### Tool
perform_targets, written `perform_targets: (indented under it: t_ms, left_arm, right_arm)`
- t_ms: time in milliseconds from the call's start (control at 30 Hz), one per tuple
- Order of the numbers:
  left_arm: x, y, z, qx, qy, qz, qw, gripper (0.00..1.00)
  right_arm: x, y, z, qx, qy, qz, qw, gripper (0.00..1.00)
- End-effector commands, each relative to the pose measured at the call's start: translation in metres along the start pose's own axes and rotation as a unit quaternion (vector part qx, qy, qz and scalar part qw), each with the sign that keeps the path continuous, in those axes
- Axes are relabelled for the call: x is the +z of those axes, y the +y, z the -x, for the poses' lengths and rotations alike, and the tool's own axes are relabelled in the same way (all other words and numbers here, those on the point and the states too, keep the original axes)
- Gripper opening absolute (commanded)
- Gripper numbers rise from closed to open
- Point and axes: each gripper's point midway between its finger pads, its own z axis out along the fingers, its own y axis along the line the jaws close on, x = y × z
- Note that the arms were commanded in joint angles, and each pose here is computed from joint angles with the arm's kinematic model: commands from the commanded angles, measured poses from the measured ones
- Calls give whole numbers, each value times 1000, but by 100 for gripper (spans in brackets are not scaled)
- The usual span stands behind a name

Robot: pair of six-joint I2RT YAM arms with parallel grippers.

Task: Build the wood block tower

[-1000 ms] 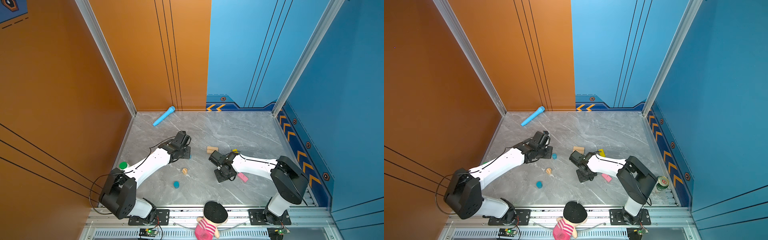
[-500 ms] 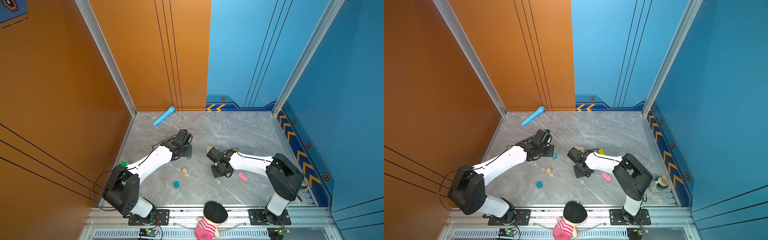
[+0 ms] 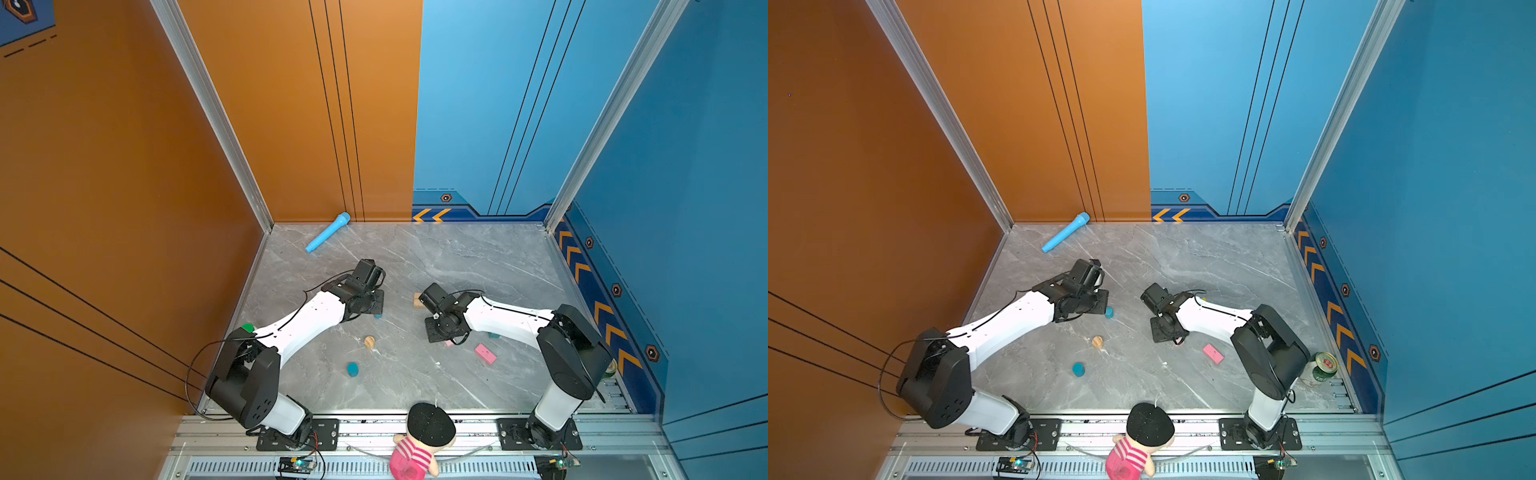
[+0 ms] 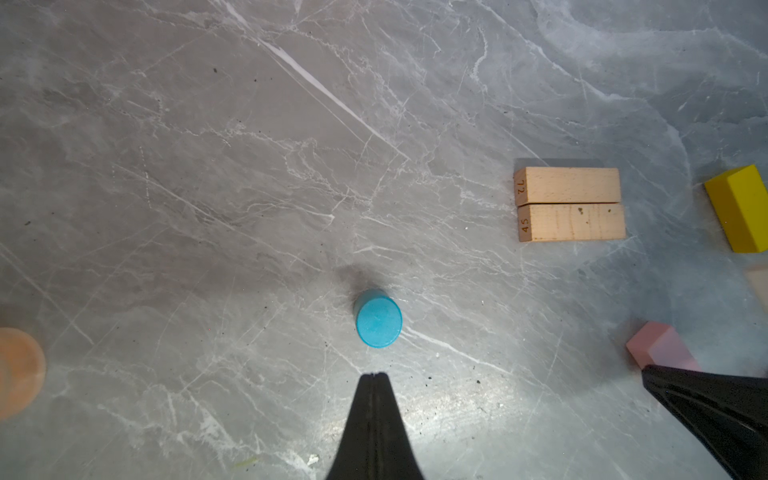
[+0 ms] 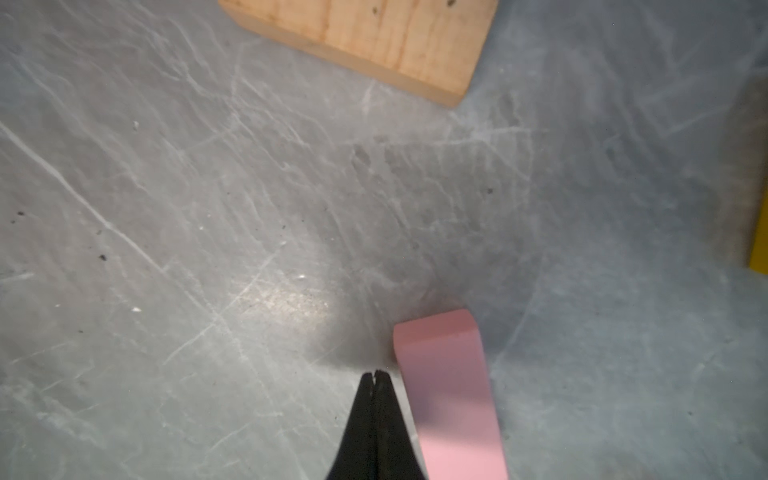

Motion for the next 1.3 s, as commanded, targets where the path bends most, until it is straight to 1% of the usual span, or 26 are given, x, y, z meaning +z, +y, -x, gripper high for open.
perform_targets:
  t_ms: [0,67,133,167,200,233,300,500,633,800,867,967,1067,1267]
  left_arm:
    - [-6,-3,7,-1,-6,-9,1000,0]
    - [-6,-3,7,-1,-6,-9,1000,0]
    - [-6,-4,8,-1,-7,-10,1000,0]
    - [-6,-4,8,-1,-7,-10,1000,0]
    - [-6,-4,8,-1,-6,-10,1000,0]
    - [-6,-4,8,0,-6,-10,1000,0]
    - [-6,-4,7,0,-6,-10,1000,0]
    - [-5,-2,7,0,-5,-7,1000,0]
    - [-4,-2,7,1,-3,-7,1000,0]
    - [-3,-3,7,1,-3,-7,1000,0]
    - [-2,-3,7,1,-2,-7,1000,0]
    - [-1,-3,7,2,0,-7,1000,0]
    - [-1,-4,7,2,1,-8,1000,0]
    - [0,-4,7,3,1,-8,1000,0]
  right_arm:
    - [-29,-10,11,16,-39,-7,999,1]
    - [-40,-20,12,11,-50,-25,998,15]
    - [-48,-28,12,2,-59,-41,997,36]
    - [-49,-29,12,-4,-59,-42,997,44]
    - [-49,-30,12,-9,-57,-41,997,51]
    - [-47,-31,11,-14,-51,-41,998,56]
    - [-42,-33,9,-25,-35,-41,998,61]
    - [-17,-29,-4,-50,17,-38,998,63]
    - [-6,-30,-9,-56,33,-47,997,69]
    - [4,-29,-15,-59,45,-47,996,70]
    - [8,-28,-18,-57,51,-47,996,67]
    - [12,-28,-23,-57,58,-49,996,61]
    - [15,-28,-28,-53,62,-50,995,51]
    - [15,-29,-30,-42,62,-53,996,26]
